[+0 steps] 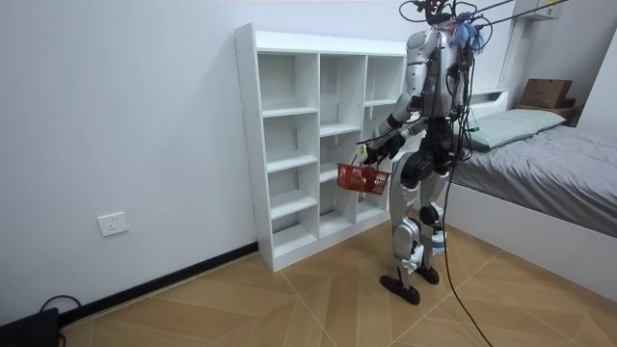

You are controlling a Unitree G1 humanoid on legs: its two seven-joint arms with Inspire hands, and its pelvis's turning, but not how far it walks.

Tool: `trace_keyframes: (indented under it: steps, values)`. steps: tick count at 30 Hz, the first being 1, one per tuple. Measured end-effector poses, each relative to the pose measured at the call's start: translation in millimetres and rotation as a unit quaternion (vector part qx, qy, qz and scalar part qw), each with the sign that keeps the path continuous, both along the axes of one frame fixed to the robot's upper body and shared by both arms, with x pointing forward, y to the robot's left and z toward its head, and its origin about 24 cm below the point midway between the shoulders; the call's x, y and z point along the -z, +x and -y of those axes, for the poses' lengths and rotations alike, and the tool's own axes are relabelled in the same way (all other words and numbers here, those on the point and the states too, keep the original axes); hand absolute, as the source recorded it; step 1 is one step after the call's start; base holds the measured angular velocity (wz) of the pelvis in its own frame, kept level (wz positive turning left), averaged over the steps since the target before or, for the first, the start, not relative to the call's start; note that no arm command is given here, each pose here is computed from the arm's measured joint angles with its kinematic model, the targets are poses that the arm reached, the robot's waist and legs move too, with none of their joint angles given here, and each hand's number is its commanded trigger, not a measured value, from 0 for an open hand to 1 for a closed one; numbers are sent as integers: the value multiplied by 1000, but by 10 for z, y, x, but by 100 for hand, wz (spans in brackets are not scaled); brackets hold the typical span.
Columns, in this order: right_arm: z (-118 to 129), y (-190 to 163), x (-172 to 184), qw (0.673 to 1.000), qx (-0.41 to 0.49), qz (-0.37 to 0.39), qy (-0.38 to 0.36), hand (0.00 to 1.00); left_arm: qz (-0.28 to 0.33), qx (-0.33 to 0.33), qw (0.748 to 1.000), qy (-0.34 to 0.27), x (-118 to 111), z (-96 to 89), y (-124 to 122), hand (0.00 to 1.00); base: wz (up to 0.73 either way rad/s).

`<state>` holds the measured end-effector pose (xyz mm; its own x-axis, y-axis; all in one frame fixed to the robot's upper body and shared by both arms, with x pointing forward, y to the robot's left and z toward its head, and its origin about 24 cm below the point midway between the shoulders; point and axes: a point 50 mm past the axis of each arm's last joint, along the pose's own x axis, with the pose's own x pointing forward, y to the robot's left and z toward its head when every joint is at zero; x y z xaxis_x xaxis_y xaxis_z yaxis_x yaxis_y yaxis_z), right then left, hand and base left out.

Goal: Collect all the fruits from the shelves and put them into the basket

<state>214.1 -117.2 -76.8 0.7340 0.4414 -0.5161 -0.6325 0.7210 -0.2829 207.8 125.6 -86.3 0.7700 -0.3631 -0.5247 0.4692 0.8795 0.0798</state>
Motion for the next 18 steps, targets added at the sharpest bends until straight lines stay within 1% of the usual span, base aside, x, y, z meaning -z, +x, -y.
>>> trace_keyframes:
  steps: [3, 18]
  values:
    - [-14, -6, 3, 1000, -3, -1, 1, 0, 0, 4, 1000, -5, -4, 36, -1, 100, 0]
    - [-11, -12, 12, 1000, -1, -3, 0, 0, -3, 15, 1000, -8, 0, 54, -12, 100, 0]
